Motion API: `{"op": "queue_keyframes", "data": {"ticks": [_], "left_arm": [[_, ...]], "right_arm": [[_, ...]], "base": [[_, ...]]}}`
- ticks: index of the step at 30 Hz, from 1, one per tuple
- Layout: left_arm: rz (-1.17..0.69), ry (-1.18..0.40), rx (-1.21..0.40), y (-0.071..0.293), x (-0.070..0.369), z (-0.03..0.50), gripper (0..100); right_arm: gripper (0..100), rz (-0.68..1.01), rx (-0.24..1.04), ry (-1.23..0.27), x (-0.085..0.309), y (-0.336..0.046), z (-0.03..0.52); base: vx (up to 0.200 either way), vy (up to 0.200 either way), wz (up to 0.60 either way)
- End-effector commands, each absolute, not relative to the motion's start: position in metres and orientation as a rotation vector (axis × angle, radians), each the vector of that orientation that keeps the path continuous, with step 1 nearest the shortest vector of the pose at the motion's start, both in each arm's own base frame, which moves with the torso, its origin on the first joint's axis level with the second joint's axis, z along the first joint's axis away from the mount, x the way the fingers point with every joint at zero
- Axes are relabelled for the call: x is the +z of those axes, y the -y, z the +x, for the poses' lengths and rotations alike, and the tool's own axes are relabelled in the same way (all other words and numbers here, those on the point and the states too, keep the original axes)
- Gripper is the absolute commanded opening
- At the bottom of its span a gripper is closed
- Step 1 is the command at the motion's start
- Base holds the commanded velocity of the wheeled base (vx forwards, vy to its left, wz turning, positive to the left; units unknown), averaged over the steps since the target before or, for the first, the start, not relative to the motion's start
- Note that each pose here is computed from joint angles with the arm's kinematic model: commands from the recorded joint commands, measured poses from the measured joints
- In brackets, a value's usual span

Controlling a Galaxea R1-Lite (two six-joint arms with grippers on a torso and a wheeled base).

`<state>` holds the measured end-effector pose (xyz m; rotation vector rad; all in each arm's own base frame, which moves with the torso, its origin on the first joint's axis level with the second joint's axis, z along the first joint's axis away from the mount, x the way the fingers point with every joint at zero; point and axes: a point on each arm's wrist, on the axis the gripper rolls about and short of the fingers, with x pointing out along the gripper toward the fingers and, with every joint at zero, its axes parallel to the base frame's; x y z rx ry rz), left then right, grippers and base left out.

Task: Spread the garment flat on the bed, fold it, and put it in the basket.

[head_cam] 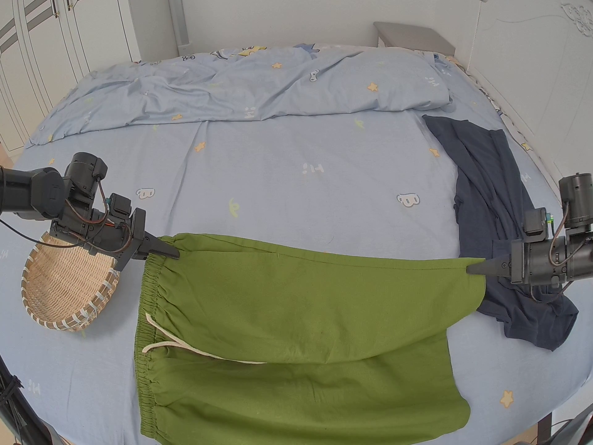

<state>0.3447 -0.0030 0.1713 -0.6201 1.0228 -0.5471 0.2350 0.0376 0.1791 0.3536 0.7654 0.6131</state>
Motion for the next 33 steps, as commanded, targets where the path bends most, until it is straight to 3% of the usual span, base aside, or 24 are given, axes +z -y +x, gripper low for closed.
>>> {"op": "queue_keyframes", "data": {"ticks": [1, 16, 21, 33], "left_arm": [[-0.605, -0.972, -0.560, 0.003, 0.192, 0.331, 0], [-0.596, -0.924, -0.554, -0.003, 0.204, 0.322, 0], [-0.593, -0.927, -0.550, -0.003, 0.202, 0.323, 0], [-0.572, -0.782, -0.518, -0.024, 0.195, 0.333, 0]], "right_arm": [[0, 0.315, 0.703, -0.625, 0.223, -0.048, 0.192], [0, 0.327, 0.714, -0.587, 0.232, -0.048, 0.188], [0, 0.317, 0.722, -0.526, 0.252, -0.049, 0.198], [0, 0.308, 0.635, -0.603, 0.223, -0.069, 0.321]], "base": [[0.000, 0.000, 0.00], [0.000, 0.000, 0.00], [0.000, 0.000, 0.00], [0.000, 0.000, 0.00]]}}
